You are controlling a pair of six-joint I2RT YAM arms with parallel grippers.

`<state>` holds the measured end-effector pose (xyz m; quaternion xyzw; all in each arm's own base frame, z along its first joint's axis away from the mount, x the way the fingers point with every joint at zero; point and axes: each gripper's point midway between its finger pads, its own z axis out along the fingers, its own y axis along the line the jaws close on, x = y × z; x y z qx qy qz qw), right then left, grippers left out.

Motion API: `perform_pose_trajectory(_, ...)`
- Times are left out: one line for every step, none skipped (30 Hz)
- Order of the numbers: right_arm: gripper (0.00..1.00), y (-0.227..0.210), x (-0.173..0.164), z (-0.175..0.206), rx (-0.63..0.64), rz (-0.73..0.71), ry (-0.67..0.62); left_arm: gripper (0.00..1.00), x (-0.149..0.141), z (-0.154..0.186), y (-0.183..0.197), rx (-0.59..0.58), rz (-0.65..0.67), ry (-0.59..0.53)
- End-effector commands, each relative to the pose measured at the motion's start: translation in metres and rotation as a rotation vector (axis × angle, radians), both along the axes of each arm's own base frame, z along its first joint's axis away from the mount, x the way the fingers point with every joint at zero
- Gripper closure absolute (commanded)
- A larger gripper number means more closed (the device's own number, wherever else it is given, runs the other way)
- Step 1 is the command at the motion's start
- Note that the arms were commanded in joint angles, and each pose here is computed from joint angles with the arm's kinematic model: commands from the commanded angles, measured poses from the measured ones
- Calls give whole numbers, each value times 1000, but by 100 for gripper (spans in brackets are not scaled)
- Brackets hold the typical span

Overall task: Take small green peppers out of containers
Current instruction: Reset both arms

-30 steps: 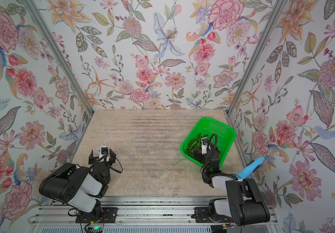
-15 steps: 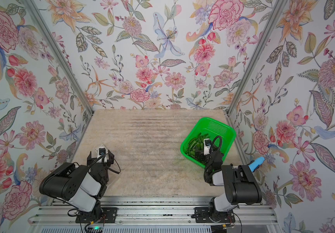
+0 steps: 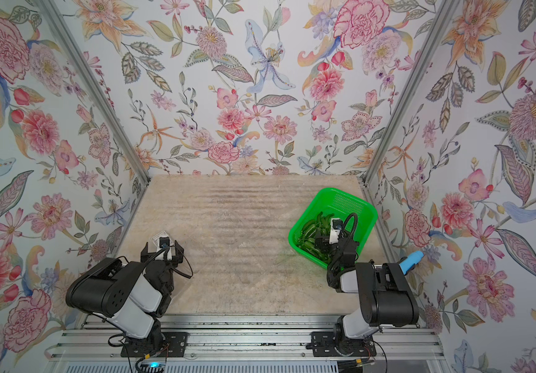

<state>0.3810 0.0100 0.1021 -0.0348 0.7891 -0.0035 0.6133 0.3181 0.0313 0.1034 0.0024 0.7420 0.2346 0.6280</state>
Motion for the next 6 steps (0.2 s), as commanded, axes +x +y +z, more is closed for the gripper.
perform_pose_trajectory(0, -5, 6, 3, 11, -30, -5, 0, 2, 56, 2, -57, 3, -254)
perform_pose_trajectory(0, -5, 6, 3, 6, -32, -3, 0, 2, 56, 2, -57, 5, -255)
perform_pose_trajectory(0, -5, 6, 3, 7, -33, -5, 0, 2, 56, 2, -57, 3, -253)
perform_pose_trajectory(0, -5, 6, 3, 9, -33, -7, 0, 2, 56, 2, -57, 4, -255)
perform_pose_trajectory(0, -5, 6, 3, 8, -33, -5, 0, 2, 56, 2, -57, 3, -255)
perform_pose_trajectory(0, -5, 5, 3, 8, -35, -5, 0, 2, 56, 2, -56, 4, -256)
